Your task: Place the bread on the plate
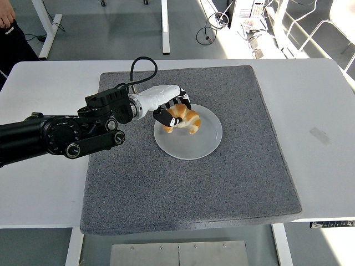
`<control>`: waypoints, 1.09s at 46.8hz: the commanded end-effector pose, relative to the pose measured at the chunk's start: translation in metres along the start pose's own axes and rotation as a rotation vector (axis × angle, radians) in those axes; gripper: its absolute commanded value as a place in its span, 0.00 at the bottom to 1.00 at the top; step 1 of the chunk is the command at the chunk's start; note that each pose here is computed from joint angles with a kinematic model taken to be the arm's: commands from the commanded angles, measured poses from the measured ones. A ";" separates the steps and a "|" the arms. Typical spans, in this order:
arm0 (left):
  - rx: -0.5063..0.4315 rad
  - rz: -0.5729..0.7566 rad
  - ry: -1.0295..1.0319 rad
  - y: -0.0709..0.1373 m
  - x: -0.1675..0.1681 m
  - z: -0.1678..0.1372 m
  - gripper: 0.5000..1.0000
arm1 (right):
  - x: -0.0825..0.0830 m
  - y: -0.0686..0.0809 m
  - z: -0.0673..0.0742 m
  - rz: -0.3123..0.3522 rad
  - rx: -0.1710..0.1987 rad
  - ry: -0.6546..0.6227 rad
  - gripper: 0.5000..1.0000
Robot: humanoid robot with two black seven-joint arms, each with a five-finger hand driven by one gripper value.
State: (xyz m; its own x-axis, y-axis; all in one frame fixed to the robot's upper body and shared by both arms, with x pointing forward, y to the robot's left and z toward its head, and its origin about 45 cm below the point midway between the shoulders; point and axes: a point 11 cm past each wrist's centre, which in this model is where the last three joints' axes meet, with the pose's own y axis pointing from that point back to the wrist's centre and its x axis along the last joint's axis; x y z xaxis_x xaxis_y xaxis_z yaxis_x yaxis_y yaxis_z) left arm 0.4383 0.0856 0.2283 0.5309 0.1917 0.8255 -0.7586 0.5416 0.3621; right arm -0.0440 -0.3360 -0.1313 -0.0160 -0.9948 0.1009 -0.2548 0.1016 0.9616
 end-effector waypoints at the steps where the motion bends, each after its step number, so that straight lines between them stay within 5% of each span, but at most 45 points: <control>1: -0.001 -0.010 0.004 -0.003 -0.007 0.002 0.14 | 0.000 0.000 0.000 -0.001 0.000 0.001 1.00; 12: 0.007 -0.017 0.011 -0.005 -0.014 0.000 0.23 | 0.000 0.000 0.001 0.000 -0.001 0.000 1.00; 21: 0.011 -0.026 0.024 -0.004 -0.020 -0.002 0.71 | 0.000 0.000 0.000 0.000 0.000 0.000 1.00; 25: 0.010 -0.025 0.037 -0.005 -0.018 0.000 0.84 | 0.000 0.000 0.000 0.000 0.000 0.000 1.00; 34: -0.009 0.006 0.067 -0.005 -0.004 0.005 0.87 | 0.000 0.000 0.000 0.000 0.000 0.000 1.00; 51: -0.015 0.213 0.359 0.007 0.070 -0.005 0.85 | 0.000 0.000 0.001 0.000 -0.001 0.000 1.00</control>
State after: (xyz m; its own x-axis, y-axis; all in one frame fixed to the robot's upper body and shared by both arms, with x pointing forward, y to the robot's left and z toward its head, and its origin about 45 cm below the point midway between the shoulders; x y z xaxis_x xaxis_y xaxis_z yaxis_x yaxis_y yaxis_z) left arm 0.4669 0.0991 0.2778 0.4927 0.5306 0.6897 -0.8414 0.4927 0.2220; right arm -0.0443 -0.3359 -0.1313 -0.0161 -0.9948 0.1008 -0.2544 0.1015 0.9618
